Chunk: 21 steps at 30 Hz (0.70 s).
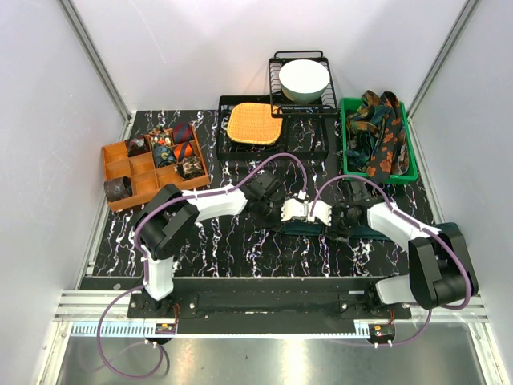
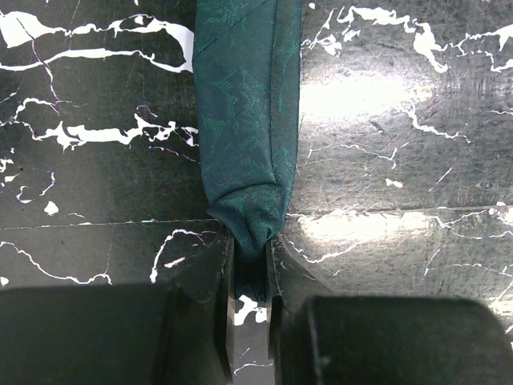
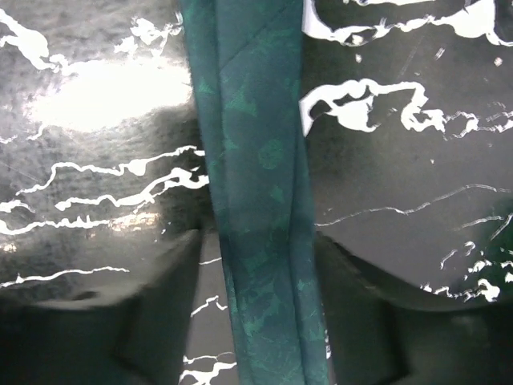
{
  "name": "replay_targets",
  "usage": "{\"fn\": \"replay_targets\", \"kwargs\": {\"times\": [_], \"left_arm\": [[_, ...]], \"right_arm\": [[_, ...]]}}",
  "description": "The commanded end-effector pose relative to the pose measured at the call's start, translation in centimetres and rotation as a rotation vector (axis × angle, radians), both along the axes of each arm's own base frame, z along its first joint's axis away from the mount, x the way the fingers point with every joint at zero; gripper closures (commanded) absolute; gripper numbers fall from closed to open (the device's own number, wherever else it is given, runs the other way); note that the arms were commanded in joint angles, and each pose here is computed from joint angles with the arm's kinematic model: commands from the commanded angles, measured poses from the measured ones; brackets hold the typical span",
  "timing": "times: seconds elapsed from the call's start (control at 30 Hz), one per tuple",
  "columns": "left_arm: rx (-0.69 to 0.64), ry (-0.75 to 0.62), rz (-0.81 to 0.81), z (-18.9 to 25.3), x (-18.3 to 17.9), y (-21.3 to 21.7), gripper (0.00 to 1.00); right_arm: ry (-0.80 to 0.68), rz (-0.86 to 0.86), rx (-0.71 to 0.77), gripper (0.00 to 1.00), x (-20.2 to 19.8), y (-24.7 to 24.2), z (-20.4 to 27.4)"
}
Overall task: Roll the ties
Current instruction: Roll the tie at the center of the board.
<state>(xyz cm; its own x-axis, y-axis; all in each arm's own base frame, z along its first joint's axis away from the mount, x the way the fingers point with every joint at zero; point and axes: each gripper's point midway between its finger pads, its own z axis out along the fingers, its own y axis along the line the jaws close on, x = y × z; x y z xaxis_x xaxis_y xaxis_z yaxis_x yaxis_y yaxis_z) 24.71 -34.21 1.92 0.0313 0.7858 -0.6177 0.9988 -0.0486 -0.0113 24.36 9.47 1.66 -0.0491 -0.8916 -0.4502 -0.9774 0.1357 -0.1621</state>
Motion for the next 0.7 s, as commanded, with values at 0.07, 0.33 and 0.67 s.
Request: {"fn": "replay_targets", "kwargs": {"times": [0.07, 0.33, 0.67], "left_arm": [[0.113, 0.047, 0.021, -2.5, -0.8, 2.4, 1.0], [0.112, 0.042, 0.019, -2.1, -0.7, 2.4, 1.0], [0.118, 0.04, 0.02, -2.1, -0.8, 2.3, 1.0]], "right_arm": [[0.046, -0.104, -0.049, 0.22, 0.1, -1.2, 0.2], [0.267, -0.47, 0.258, 0.12, 1.4, 0.0, 6.5], [0.727, -0.958, 0.803, 0.44, 5.6, 6.1, 12.7]]}}
